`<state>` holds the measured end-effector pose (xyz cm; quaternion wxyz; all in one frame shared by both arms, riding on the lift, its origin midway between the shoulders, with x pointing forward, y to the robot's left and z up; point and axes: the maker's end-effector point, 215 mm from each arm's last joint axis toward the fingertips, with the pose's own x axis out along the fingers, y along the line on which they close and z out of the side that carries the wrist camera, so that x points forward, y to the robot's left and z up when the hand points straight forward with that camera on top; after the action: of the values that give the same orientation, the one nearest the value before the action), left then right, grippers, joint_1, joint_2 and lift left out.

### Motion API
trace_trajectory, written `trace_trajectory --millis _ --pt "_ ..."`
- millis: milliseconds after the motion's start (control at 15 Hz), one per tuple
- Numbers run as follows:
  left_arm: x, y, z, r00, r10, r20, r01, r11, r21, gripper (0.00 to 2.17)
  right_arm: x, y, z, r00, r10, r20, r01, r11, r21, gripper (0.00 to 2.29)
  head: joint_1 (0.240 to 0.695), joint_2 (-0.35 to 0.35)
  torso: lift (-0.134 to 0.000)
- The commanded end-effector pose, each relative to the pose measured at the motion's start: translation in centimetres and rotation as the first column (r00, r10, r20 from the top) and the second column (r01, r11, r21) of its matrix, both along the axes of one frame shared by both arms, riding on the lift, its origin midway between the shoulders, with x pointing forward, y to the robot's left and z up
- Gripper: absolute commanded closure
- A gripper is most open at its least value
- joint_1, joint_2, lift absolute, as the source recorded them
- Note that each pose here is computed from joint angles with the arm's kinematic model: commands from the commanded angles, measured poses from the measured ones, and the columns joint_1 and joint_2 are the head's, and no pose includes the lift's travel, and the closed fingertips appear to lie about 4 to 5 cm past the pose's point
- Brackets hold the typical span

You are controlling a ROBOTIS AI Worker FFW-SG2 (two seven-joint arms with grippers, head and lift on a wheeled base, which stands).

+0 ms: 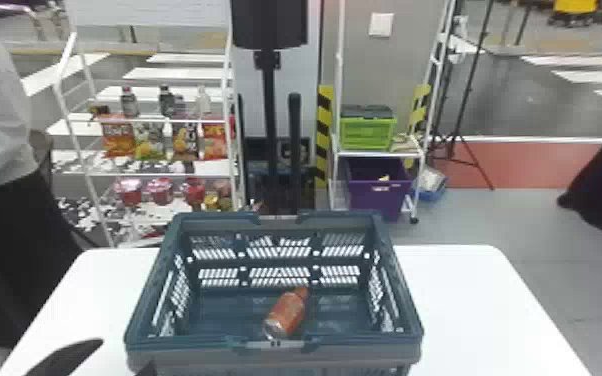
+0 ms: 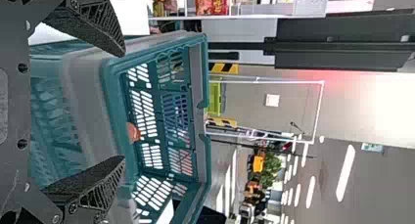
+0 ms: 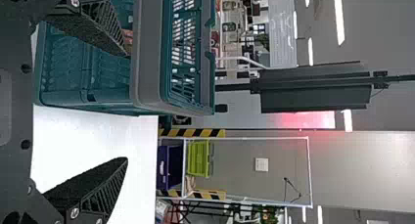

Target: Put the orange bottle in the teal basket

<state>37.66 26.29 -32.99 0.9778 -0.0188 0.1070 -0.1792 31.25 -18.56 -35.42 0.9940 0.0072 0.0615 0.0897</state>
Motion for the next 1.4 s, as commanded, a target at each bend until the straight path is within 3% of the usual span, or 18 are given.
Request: trace_trajectory --millis 0,400,533,1333 --pt "-2.9 0.1 -0.3 0.996 0.035 0.080 -0.035 0.999 0.005 0.17 0.1 0.5 0.3 1.000 0.014 0.007 -0.014 1.000 0.006 0.13 0.499 0.000 0.000" --pt "-6.2 0.6 -1.0 0.974 0.154 0.165 -0.158 0.987 0.012 0.17 0.2 1.3 0.4 0.999 0.047 0.008 -0.047 0.999 0.017 0.13 0.499 0.000 0.000" --pt "-7.3 0.3 -0.4 0.958 0.191 0.215 -0.197 0.980 0.005 0.17 0.3 1.3 0.4 0.999 0.052 0.010 -0.052 0.998 0.021 0.13 0.499 0.000 0.000" --pt "-8.3 -0.3 -0.1 0.946 0.227 0.231 -0.227 0.974 -0.027 0.17 0.1 2.0 0.5 0.998 0.065 0.011 -0.065 0.997 0.028 0.13 0.499 0.000 0.000"
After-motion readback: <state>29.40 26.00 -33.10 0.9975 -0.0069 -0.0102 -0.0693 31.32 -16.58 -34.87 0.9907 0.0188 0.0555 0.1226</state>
